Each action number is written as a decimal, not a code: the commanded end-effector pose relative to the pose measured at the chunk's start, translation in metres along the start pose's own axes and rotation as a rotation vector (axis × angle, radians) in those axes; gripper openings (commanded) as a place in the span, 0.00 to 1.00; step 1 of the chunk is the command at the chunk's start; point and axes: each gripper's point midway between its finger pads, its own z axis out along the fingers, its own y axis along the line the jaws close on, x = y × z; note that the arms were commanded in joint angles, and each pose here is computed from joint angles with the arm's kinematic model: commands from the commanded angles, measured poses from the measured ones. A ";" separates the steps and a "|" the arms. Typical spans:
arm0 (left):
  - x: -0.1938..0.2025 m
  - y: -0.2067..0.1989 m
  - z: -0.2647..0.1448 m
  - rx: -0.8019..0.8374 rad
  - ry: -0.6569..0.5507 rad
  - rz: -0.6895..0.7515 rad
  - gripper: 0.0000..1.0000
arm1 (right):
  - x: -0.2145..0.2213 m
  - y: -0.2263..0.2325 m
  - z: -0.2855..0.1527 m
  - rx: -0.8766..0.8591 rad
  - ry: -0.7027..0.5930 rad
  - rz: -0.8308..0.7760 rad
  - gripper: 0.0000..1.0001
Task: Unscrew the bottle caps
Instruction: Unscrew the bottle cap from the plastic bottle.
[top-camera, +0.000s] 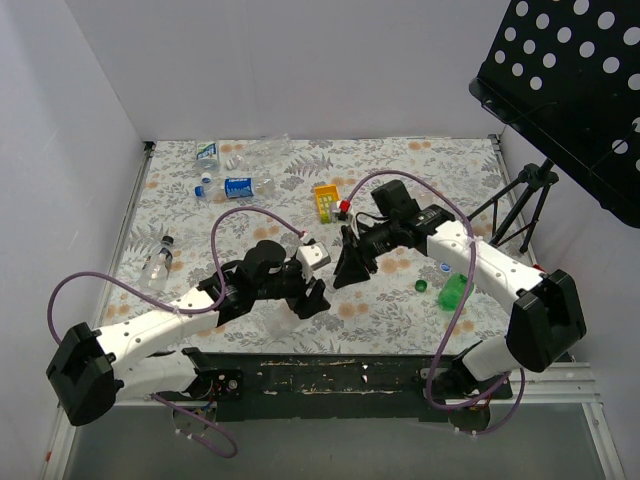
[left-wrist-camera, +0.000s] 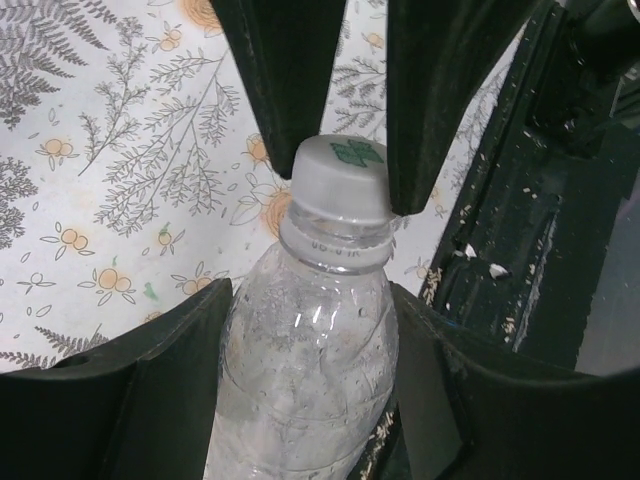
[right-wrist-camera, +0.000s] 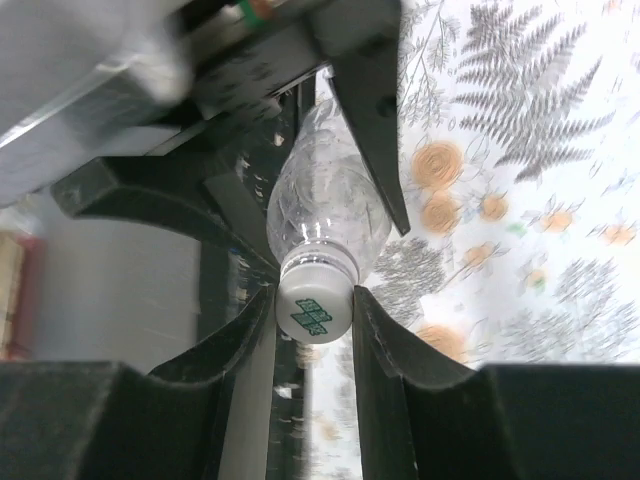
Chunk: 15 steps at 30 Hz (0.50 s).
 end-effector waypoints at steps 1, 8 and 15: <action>-0.005 -0.023 -0.017 0.122 -0.023 0.109 0.00 | 0.007 0.024 0.005 -0.079 0.157 -0.600 0.01; 0.010 -0.058 -0.032 0.327 0.014 0.137 0.00 | -0.002 0.033 0.006 -0.077 0.189 -1.067 0.01; 0.011 -0.075 -0.049 0.468 -0.017 0.129 0.00 | -0.016 0.040 -0.004 -0.050 0.187 -1.157 0.01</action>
